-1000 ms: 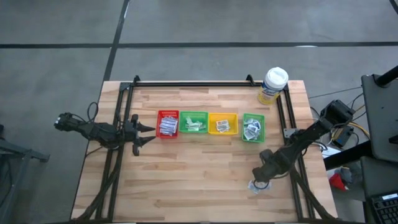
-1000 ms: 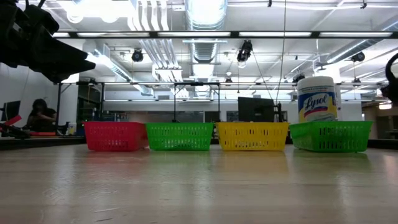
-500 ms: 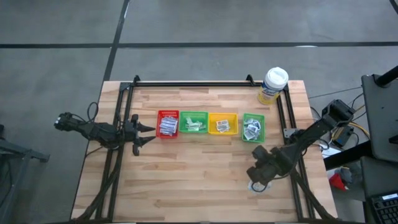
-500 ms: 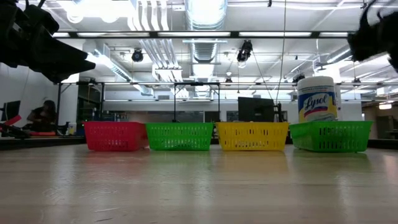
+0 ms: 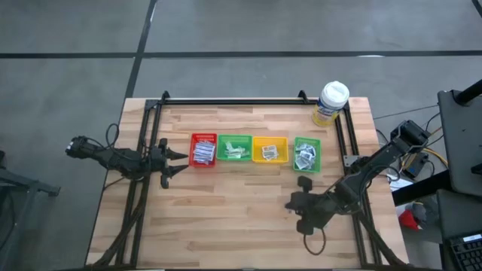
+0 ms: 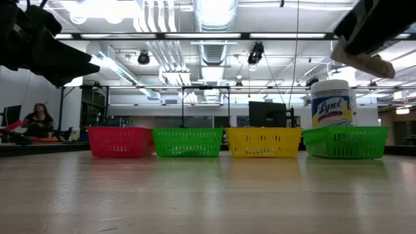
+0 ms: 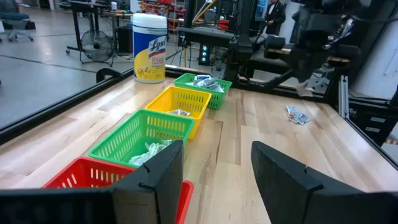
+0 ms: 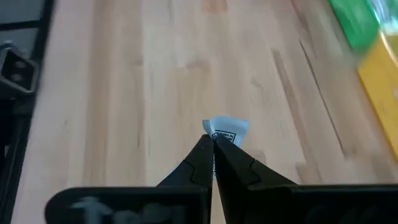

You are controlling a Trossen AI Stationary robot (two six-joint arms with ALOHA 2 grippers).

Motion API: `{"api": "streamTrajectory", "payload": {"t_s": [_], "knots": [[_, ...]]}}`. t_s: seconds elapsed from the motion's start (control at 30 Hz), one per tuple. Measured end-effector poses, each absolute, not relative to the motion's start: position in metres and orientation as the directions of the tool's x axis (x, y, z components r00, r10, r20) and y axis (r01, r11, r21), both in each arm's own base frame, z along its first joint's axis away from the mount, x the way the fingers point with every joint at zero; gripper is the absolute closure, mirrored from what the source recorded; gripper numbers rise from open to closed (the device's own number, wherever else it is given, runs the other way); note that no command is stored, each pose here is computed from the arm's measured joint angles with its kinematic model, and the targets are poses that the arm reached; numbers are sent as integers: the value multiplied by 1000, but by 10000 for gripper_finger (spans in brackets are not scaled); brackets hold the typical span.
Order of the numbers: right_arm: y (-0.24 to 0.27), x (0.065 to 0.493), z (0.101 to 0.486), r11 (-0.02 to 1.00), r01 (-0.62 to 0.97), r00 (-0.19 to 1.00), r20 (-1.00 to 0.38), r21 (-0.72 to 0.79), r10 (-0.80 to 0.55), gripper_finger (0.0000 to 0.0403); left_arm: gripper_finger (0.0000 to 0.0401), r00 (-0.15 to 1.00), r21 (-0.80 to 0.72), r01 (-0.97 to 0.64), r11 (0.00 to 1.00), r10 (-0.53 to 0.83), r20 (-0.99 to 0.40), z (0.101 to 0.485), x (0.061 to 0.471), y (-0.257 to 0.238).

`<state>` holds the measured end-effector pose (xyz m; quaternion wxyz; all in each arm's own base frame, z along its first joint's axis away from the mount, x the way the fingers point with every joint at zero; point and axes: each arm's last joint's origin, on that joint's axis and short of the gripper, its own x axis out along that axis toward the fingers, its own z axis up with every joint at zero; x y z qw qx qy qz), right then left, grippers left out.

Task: Pick & Place First Aid Supplies
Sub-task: Put the orange ointment pack into the yellow bin

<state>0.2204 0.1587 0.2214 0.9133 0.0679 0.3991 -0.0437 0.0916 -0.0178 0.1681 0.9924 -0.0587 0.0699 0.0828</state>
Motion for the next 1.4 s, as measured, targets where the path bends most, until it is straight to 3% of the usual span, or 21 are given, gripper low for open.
{"api": "streamTrajectory", "payload": {"t_s": [0.13, 0.43, 0.73, 1.4], "knots": [[161, 224, 223, 998, 40, 716, -698, 47, 4, 394, 213, 977, -105, -172, 980, 155, -149, 168, 92, -18], [159, 224, 222, 998, 52, 722, -692, 22, -22, 394, 213, 976, -105, -172, 979, 156, -149, 168, 92, -18], [131, 246, 233, 965, 18, 745, -640, -260, -187, 394, 213, 977, -105, -172, 980, 156, -149, 168, 92, -18], [24, 285, 270, 830, 46, 618, -638, -555, -460, 394, 213, 977, -105, -172, 979, 156, -149, 168, 92, -18]]}}
